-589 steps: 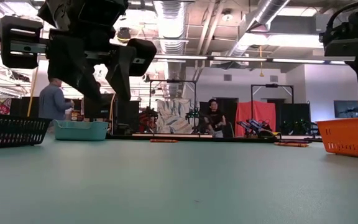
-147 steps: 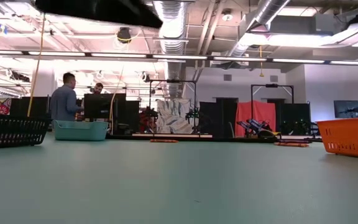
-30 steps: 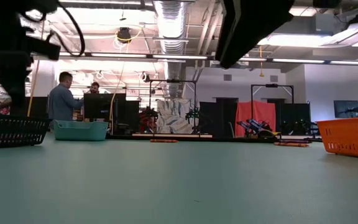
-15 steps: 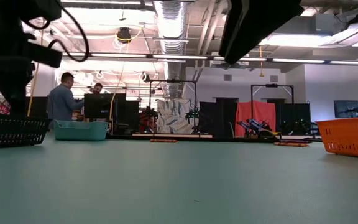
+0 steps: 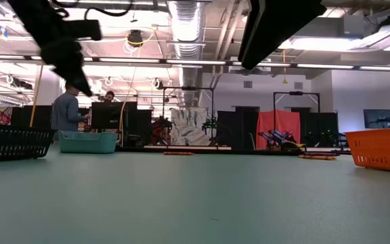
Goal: Sort crayons
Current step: Put the orange crayon into the orange bin
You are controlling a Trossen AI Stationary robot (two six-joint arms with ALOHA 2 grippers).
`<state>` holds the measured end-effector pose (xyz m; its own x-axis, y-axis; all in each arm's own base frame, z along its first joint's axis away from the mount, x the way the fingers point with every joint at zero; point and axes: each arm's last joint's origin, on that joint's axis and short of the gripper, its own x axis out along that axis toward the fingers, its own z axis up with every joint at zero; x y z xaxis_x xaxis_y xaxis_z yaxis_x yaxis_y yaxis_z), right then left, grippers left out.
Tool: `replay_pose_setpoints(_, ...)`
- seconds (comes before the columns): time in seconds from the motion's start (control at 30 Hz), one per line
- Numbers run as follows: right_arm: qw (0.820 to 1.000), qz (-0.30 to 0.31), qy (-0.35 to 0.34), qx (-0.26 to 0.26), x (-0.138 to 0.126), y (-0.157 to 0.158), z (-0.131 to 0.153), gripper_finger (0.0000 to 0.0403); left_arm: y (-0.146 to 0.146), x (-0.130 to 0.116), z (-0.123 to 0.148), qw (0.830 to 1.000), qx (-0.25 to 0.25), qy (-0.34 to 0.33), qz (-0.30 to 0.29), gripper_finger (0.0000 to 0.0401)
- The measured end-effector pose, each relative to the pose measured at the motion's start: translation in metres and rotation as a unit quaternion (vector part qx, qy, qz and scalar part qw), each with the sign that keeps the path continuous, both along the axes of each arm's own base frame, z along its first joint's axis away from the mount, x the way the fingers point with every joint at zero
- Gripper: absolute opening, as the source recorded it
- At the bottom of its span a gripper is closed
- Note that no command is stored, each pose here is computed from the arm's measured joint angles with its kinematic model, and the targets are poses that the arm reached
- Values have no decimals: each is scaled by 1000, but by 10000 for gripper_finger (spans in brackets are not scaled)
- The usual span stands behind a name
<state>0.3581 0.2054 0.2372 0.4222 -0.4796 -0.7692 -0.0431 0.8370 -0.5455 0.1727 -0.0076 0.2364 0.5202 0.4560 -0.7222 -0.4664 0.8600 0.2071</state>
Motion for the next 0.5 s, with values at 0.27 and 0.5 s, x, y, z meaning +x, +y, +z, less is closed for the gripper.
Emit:
replay_pose_setpoints(0.27,999,-27,-28,-6,1,-3,-19,132,56,23,0,1000,15,-13,-12,142)
replay_pose_setpoints(0.5,998,-46,-18,-24,-4,-13,-49,132,116,36,-17,1000,8,-4,-24,142)
